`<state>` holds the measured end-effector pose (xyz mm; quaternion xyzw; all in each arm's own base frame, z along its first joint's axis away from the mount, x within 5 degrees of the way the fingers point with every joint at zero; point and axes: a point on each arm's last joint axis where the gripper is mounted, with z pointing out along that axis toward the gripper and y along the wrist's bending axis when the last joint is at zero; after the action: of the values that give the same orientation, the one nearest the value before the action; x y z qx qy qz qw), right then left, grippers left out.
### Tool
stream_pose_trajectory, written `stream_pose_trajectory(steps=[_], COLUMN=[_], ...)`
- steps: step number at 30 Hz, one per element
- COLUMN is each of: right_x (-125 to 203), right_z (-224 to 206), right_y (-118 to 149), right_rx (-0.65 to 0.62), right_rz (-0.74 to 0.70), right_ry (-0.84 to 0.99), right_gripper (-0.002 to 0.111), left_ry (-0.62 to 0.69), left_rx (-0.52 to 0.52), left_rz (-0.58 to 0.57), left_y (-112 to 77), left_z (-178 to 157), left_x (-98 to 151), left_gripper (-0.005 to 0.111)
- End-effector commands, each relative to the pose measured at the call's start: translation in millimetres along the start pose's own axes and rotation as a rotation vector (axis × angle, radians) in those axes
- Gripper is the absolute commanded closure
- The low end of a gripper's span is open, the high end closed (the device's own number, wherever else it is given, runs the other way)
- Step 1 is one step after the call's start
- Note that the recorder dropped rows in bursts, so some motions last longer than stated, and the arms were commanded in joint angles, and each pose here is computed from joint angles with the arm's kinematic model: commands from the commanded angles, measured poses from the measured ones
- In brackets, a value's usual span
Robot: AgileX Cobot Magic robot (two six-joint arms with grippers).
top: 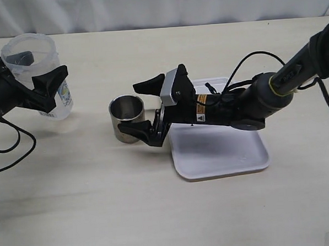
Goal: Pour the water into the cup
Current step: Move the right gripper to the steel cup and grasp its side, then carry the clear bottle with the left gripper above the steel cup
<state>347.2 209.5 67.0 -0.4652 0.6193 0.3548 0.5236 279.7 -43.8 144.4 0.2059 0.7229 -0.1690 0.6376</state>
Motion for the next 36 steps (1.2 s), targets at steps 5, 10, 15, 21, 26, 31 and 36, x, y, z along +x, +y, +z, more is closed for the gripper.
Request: stream_pose_trajectory(steps=[5, 10, 15, 21, 26, 31, 36], right_x=[14, 19, 18, 22, 22, 22, 22], right_z=[9, 14, 24, 34, 34, 34, 34], right_y=[-6, -8, 1, 5, 4, 4, 4], right_rx=[-0.007, -0.011, -0.029, 0.051, 0.064, 0.064, 0.064], right_rz=[-0.003, -0.004, -0.005, 0.036, 0.043, 0.043, 0.043], right_ry=[0.002, 0.003, 0.004, 0.074, 0.077, 0.075, 0.075], right_gripper=[-0.001, -0.001, -0.001, -0.001, -0.001, -0.001, 0.012], left_ry=[-0.054, -0.054, -0.054, -0.054, -0.054, -0.054, -0.054], left_rx=[0.009, 0.009, 0.009, 0.009, 0.009, 0.009, 0.009], left_rz=[-0.001, -0.001, -0.001, -0.001, -0.001, -0.001, -0.001], left_y=[-0.8, -0.8, -0.8, -0.8, -0.8, -0.8, -0.8], left_z=[2, 2, 2, 2, 2, 2, 2], left_x=[-7, -7, -7, -7, -7, -7, -7], left_gripper=[0.107, 0.107, 0.107, 0.107, 0.107, 0.107, 0.107])
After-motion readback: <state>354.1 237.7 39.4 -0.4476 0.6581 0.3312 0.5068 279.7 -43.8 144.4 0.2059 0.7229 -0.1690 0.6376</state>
